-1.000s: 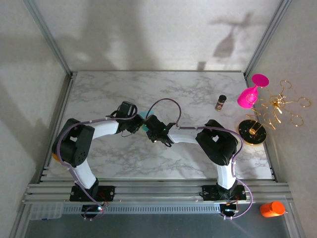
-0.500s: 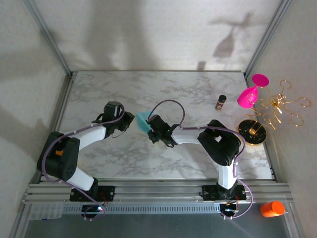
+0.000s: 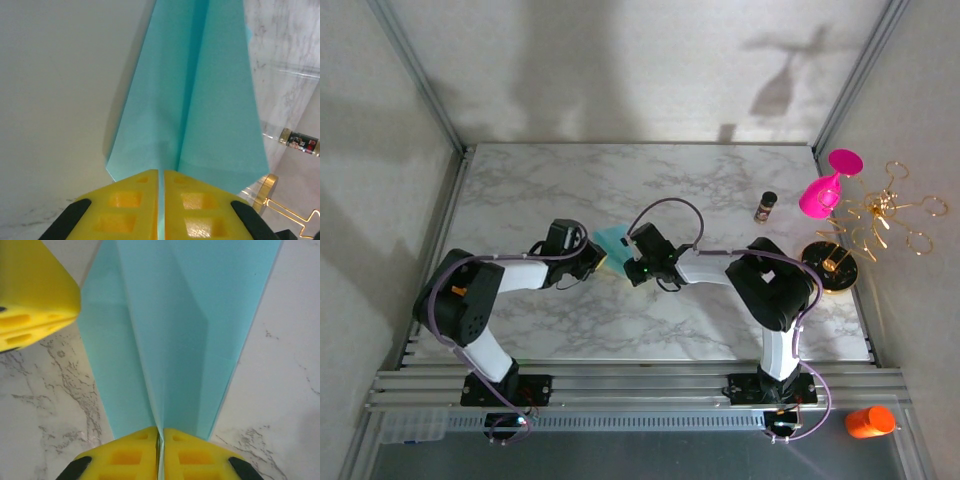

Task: Fold a paper plane with a square sheet of paper (pick it up from the middle)
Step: Fourth fold the wing at the center of the table.

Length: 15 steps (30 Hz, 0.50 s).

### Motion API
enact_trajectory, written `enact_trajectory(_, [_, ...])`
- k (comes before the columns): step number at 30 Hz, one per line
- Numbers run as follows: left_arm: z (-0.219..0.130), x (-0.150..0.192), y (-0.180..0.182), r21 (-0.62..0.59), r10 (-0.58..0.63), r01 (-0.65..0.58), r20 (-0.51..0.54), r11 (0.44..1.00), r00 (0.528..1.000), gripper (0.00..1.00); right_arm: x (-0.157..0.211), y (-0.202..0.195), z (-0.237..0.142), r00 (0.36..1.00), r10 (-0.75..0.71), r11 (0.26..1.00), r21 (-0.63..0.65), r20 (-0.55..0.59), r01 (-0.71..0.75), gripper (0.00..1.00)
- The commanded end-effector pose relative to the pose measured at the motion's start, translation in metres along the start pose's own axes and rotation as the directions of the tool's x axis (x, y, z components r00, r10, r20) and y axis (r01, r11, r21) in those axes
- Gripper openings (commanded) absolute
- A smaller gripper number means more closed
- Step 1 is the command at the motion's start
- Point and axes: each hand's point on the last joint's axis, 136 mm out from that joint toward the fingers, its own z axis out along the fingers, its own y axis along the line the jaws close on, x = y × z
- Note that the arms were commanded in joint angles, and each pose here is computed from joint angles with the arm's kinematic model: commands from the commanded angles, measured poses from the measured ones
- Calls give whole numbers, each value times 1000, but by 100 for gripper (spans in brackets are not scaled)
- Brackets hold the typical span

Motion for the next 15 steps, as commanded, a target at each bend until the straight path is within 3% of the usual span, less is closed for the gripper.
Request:
enact_trajectory(1, [8,4,-7,19,17,-17,-26,1000,1000,11,15,3,1,998,22,998,-64,-54,-26,11])
enact_trajectory(15, [16,0,13,-70,0,-2,-21,998,1000,10,22,-2,3,990,99,976,-183,-96,-115,8])
